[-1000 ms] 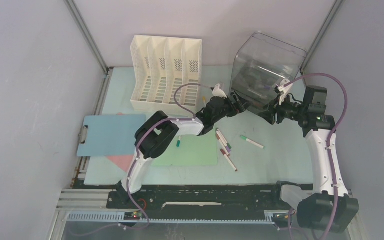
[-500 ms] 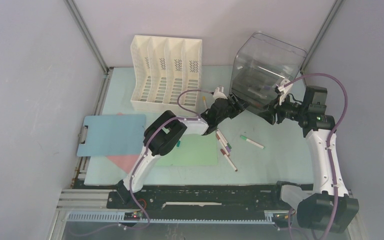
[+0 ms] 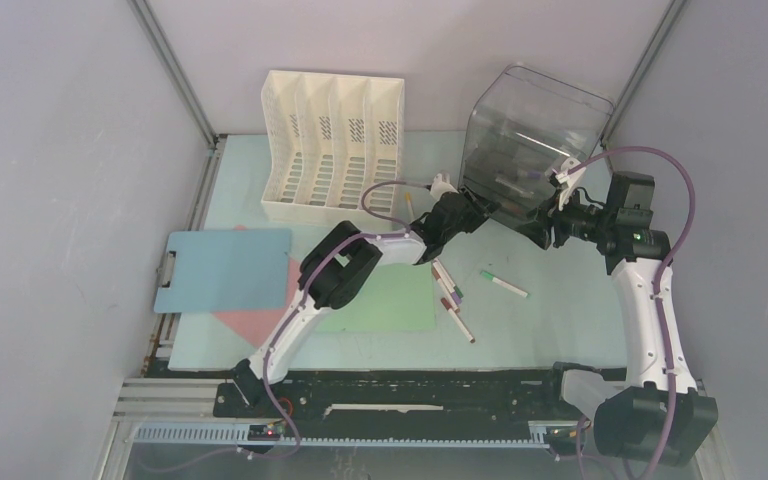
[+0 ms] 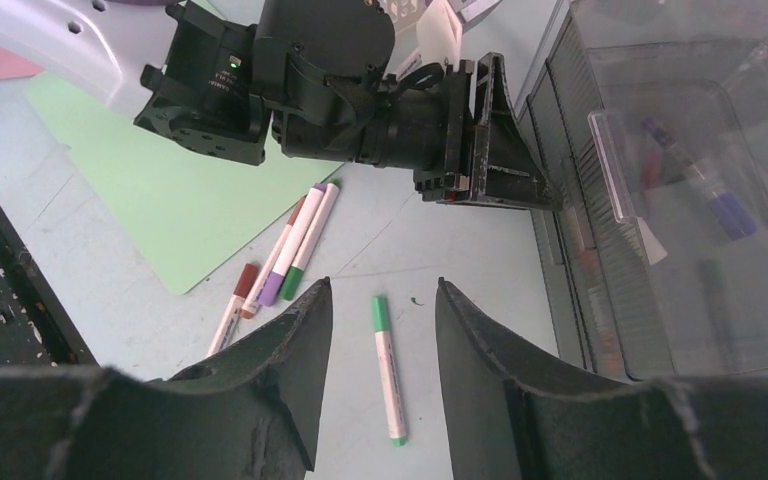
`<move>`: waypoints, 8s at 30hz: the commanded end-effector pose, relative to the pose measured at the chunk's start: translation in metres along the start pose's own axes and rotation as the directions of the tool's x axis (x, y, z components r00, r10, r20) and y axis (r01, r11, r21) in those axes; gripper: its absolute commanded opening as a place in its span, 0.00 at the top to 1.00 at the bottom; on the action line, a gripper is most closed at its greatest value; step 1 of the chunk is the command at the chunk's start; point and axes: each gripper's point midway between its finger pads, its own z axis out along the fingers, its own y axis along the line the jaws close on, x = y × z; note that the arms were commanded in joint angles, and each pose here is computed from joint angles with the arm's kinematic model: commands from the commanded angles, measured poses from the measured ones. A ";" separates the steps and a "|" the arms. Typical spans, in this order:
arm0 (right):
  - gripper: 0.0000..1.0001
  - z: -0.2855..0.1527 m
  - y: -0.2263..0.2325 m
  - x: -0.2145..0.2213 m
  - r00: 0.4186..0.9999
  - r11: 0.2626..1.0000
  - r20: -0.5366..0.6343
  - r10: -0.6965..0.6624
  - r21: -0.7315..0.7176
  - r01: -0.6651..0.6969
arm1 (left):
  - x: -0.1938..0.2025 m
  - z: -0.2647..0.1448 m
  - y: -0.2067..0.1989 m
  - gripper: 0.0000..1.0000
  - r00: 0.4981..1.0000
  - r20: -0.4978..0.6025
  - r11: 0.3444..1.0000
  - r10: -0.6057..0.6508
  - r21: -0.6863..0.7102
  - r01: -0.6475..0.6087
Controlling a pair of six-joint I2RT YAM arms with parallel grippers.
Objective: Organize the desk
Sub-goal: Open the drawer in the storage box, then pick up the stationery from the center of the board, then place the stationery in the drawer, then pick up the stationery from the folder.
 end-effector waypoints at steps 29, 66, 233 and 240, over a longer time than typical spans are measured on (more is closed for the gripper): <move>0.50 -0.008 -0.001 -0.016 0.998 0.998 0.028 -0.064 0.016 0.064 | -0.018 0.004 -0.001 1.00 0.995 0.028 0.995 -0.098 0.015 0.098; 0.16 -0.024 0.052 0.000 0.979 0.966 0.092 -0.183 -0.168 0.196 | -0.123 -0.247 -0.084 0.00 0.468 0.318 0.512 0.824 -0.067 -0.856; 0.00 0.012 0.061 0.089 0.953 0.960 -0.184 -0.242 -0.190 0.207 | -0.116 -0.299 0.156 0.35 0.610 -0.507 0.391 0.609 -0.477 -0.787; 0.00 0.013 0.060 0.097 0.949 0.961 -0.211 -0.235 -0.200 0.193 | -0.106 -0.291 0.165 0.53 0.596 -0.556 0.393 0.579 -0.451 -0.802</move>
